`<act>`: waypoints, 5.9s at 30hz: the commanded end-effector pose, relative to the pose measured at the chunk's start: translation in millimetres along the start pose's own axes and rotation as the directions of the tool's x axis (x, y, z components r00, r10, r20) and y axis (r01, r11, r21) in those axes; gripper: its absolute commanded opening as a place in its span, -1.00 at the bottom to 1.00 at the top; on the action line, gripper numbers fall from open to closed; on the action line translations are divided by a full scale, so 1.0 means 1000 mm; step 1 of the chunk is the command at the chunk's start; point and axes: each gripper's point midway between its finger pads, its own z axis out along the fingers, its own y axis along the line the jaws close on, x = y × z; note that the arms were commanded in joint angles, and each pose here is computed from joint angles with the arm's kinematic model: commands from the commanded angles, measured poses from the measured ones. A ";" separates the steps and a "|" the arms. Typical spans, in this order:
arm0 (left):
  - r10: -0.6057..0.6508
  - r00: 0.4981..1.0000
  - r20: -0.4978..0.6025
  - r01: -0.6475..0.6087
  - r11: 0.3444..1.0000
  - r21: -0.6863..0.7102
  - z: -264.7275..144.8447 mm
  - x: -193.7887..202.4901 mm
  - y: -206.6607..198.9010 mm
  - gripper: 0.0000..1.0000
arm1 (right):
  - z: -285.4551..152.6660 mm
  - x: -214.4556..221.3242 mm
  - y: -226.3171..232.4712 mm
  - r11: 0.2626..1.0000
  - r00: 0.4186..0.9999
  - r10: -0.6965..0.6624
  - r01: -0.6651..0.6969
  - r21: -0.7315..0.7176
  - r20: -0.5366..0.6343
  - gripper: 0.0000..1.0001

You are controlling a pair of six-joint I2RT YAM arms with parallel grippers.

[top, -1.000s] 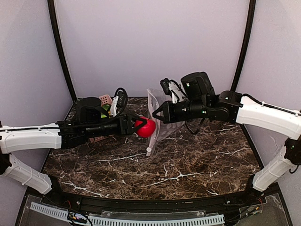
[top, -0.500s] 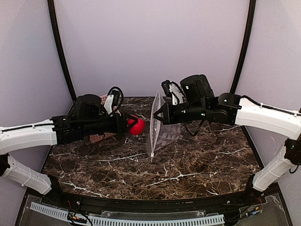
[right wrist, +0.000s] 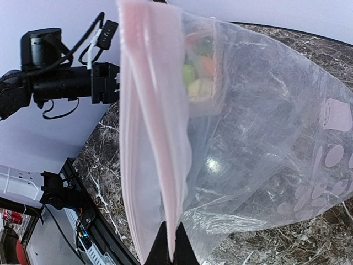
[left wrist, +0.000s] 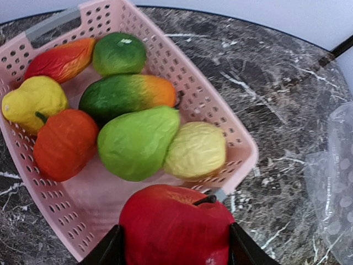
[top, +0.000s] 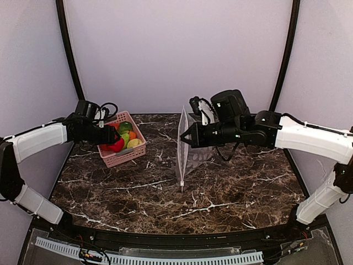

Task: Place the food in the zip-top bag and seal the zipper
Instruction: Place the fake fruit in the bin, then adjust the zipper food storage bag at the center of the board.

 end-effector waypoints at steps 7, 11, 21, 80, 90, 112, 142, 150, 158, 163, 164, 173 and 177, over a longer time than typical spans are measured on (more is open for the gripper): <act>-0.041 0.985 -0.168 0.016 0.989 -0.146 0.037 0.026 0.083 0.21 | 0.000 -0.004 0.007 0.999 0.999 -0.012 0.013 -0.038 0.032 -1.00; -0.056 0.980 -0.189 0.024 0.986 -0.166 0.041 0.031 0.093 0.26 | 0.001 -0.006 0.009 0.999 0.999 -0.026 0.028 -0.042 0.032 -1.00; -0.078 0.985 -0.154 0.059 0.990 -0.128 0.033 0.025 0.083 0.97 | -0.002 -0.003 0.001 1.000 1.000 -0.019 0.019 0.001 0.018 -1.00; -0.003 1.000 0.029 -0.019 0.666 0.746 -0.093 0.071 -0.273 0.39 | -0.011 -0.019 0.008 1.000 0.997 -0.023 0.024 -0.005 0.073 -1.00; -0.022 0.999 0.047 -0.017 0.717 0.697 -0.073 0.066 -0.278 0.24 | -0.007 -0.017 0.008 1.000 0.998 -0.015 0.016 -0.012 0.063 -1.00; 0.085 0.985 0.149 -0.142 0.892 0.429 -0.044 0.062 -0.271 -0.76 | 0.000 -0.006 -0.011 0.997 0.999 -0.021 0.019 0.080 0.032 -1.00; 0.252 0.878 0.408 -0.231 0.968 -0.100 -0.088 -0.024 -0.186 -0.92 | -0.040 0.019 -0.033 0.969 1.000 0.026 -0.027 0.244 0.008 -1.00; 0.164 0.914 0.371 -0.212 0.973 0.092 -0.077 -0.002 -0.209 -0.93 | -0.028 0.025 -0.025 0.983 0.999 0.046 -0.048 0.175 0.012 -0.73; 0.085 0.946 0.311 -0.177 0.944 0.280 -0.071 0.012 -0.240 -0.95 | -0.036 0.014 0.016 0.999 0.997 0.040 -0.038 -0.034 0.064 -0.21; 0.066 0.950 0.304 -0.162 0.939 0.302 -0.073 0.014 -0.242 -0.95 | -0.039 0.012 0.021 0.998 0.994 0.041 -0.035 -0.054 0.099 -0.09; 0.063 0.950 0.305 -0.161 0.938 0.307 -0.073 0.013 -0.243 -0.96 | -0.037 0.012 0.022 0.997 0.994 0.043 -0.037 -0.060 0.104 -0.09; 0.046 0.955 0.292 -0.143 0.937 0.320 -0.071 0.018 -0.242 -0.97 | -0.006 0.010 0.033 0.996 0.995 0.033 -0.025 -0.086 0.090 -0.30; 0.038 0.957 0.286 -0.135 0.936 0.326 -0.071 0.020 -0.241 -0.98 | 0.003 0.006 0.024 0.999 0.994 0.040 -0.036 -0.040 0.101 -0.33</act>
